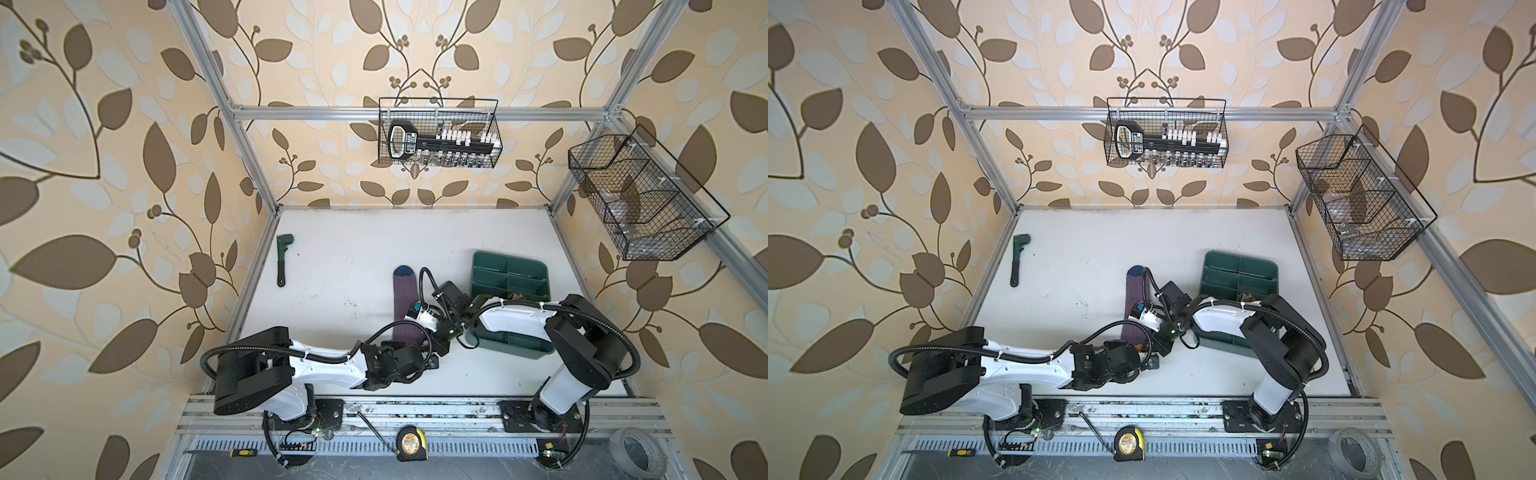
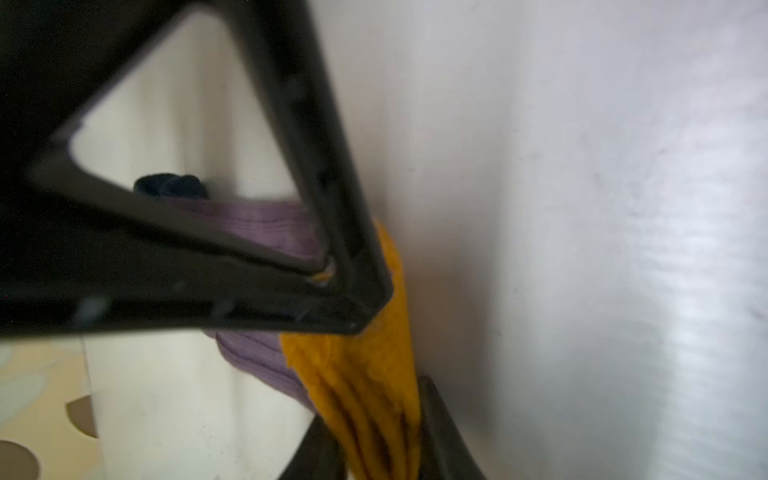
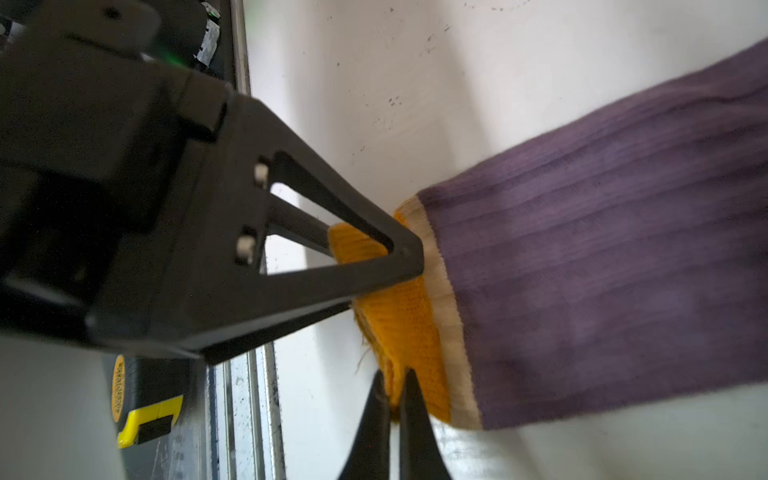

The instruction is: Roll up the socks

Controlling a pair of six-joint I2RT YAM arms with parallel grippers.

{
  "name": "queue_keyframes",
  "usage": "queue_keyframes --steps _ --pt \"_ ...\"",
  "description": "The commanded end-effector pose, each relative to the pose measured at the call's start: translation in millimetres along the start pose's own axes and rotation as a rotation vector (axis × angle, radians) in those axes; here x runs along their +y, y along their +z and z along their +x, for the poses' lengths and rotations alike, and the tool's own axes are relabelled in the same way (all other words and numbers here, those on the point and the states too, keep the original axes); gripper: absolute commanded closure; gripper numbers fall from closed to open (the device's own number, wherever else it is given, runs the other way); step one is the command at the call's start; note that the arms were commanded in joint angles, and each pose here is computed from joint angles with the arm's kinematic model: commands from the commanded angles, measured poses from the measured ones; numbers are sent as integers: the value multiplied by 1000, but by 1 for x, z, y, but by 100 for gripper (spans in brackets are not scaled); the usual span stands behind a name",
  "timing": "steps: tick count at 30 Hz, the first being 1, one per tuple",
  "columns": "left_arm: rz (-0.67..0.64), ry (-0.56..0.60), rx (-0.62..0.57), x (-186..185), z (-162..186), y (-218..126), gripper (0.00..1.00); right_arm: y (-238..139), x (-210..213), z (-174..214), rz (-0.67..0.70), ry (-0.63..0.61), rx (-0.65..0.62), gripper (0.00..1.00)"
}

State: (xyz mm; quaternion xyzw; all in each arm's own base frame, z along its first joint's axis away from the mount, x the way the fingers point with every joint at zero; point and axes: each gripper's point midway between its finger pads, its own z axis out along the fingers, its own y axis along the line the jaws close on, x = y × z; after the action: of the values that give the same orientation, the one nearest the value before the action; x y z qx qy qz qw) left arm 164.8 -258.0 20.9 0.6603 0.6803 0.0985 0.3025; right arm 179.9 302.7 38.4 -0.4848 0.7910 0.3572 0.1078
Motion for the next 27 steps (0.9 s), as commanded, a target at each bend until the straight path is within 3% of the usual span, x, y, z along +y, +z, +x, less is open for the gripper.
queue_keyframes --steps 1,4,12,16,21,27 --pt "-10 -2 20 1 0 -1 88 -9 2 -9 12 -11 -20 100" --pt "-2 -17 0 1 -1 -6 100 -13 -3 -10 47 0 -23 100" --pt "316 -13 8 -27 1 -22 100 -43 -30 -19 188 135 -88 81" --pt "497 -80 45 -29 2 -22 100 -76 -42 -26 355 136 -161 75" --pt "651 -187 59 -20 -2 -24 100 -133 -45 -35 549 127 -397 69" --pt "743 -257 80 -8 -6 -23 100 -207 -29 -30 758 136 -686 67"
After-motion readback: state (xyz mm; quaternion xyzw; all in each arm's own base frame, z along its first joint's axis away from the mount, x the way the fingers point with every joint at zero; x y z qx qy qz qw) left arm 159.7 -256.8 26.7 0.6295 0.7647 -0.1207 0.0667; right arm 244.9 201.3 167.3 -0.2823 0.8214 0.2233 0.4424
